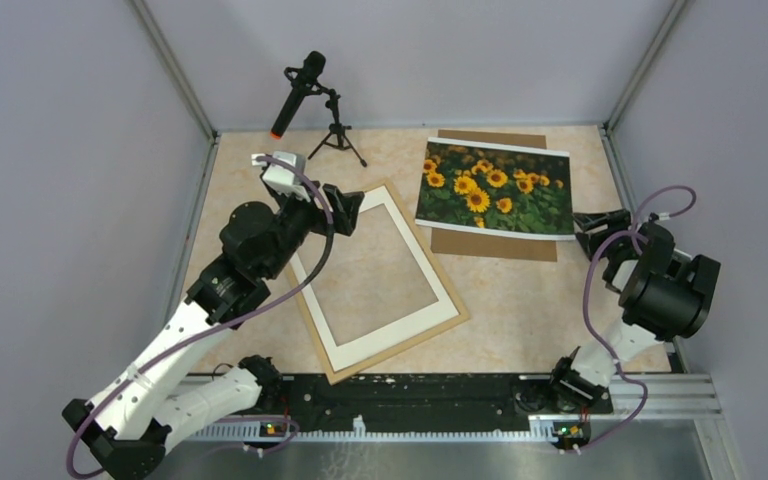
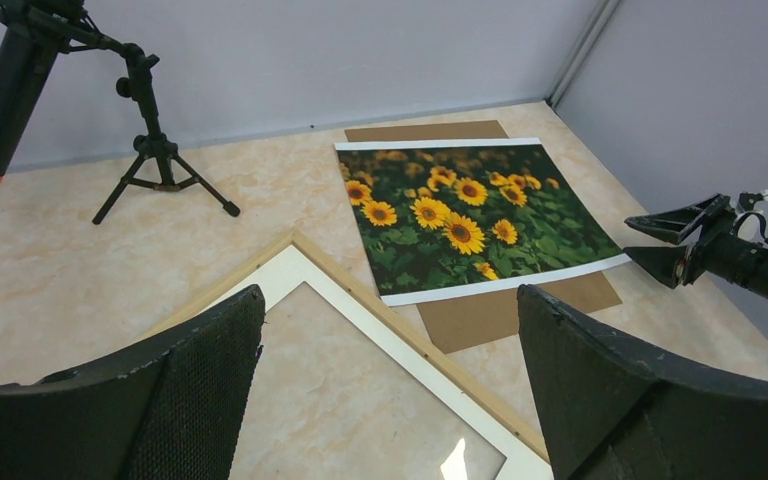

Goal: Put the photo into the frame
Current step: Pick up the photo at the center of the board, then turn over the photo from the photo frame, then adjust the photo in the photo frame.

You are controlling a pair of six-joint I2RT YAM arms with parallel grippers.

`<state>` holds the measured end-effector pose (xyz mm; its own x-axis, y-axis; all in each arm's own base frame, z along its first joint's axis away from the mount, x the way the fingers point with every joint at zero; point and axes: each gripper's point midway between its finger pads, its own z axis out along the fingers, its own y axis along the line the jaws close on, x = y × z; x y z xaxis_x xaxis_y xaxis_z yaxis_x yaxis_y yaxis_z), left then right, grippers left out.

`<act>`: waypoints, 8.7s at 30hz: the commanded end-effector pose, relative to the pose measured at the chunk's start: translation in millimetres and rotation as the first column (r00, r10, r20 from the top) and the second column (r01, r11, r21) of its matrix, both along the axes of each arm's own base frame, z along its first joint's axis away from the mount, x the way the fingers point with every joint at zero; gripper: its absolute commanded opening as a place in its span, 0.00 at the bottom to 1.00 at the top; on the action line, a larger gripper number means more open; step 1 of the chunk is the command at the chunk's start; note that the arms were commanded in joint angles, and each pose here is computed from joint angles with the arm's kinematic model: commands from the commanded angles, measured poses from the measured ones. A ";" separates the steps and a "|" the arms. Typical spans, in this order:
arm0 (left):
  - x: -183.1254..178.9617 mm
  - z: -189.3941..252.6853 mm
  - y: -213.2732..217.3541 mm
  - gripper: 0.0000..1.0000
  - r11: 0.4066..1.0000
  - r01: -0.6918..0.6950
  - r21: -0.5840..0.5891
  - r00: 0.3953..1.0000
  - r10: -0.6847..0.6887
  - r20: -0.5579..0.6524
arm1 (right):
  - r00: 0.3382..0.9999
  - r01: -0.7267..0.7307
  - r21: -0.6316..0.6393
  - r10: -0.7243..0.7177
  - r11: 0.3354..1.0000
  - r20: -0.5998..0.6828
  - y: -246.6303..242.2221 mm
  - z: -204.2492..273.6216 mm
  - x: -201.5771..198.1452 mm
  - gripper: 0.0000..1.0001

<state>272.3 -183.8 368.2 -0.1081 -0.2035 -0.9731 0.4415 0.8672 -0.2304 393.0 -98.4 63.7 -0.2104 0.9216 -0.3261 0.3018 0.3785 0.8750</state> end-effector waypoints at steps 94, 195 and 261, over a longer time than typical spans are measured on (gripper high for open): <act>-31.2 69.7 152.5 0.99 0.853 -0.444 -0.274 0.857 0.494 0.147 | -0.339 0.125 -0.782 0.714 -0.611 -0.612 461.8 37.4 -273.7 0.31; -12.8 53.7 117.6 0.98 0.921 -0.321 -0.221 0.923 0.357 0.145 | 0.719 -0.691 -0.035 0.682 0.722 -0.133 443.3 -5.4 -164.8 0.00; 7.3 31.0 97.6 0.98 0.945 -0.277 -0.172 0.952 0.294 0.080 | 0.168 -0.928 -0.373 0.886 -0.006 -0.433 381.8 5.4 -118.0 0.51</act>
<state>280.6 -82.6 387.9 0.0476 -0.3412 -0.9388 0.1783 0.9276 -0.3281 256.5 288.1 44.2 -0.8197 -0.3528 -0.4513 -0.5632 0.6406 0.5220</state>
